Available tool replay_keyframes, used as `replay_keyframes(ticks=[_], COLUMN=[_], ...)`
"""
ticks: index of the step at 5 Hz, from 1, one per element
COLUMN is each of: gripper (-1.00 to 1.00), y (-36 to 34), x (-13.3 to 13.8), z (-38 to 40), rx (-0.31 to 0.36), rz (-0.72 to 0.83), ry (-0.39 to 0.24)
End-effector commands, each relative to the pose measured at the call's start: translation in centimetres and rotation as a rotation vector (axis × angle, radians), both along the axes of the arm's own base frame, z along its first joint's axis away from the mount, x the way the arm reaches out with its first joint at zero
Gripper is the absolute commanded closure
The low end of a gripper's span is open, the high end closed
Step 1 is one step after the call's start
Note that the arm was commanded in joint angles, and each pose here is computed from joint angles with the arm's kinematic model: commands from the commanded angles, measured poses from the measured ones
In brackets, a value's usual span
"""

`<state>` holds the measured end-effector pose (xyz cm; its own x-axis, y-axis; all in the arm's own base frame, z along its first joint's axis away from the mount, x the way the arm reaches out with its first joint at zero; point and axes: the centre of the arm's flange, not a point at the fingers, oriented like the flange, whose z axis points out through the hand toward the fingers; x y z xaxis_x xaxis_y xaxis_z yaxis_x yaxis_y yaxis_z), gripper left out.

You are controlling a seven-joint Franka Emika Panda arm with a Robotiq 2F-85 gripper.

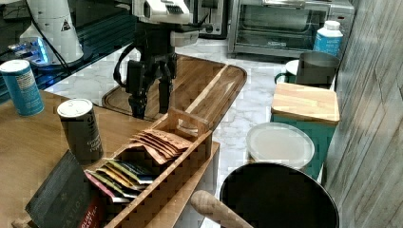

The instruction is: Open the drawer.

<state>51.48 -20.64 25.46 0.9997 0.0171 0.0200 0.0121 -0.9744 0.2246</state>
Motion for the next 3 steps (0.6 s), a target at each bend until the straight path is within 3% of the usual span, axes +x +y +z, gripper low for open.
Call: replay_keyframes(ticks=[1,2,3], gripper=[-1.00,-1.00,-1.00], y=[-0.8,-1.0,0.2], x=[0.5,0.6,1.4], z=[-3.3,-3.9,-2.9], rx=[0.002,0.031,0.044], rz=[-0.082,-0.082,-0.110], ry=[-0.017,-0.018,0.024])
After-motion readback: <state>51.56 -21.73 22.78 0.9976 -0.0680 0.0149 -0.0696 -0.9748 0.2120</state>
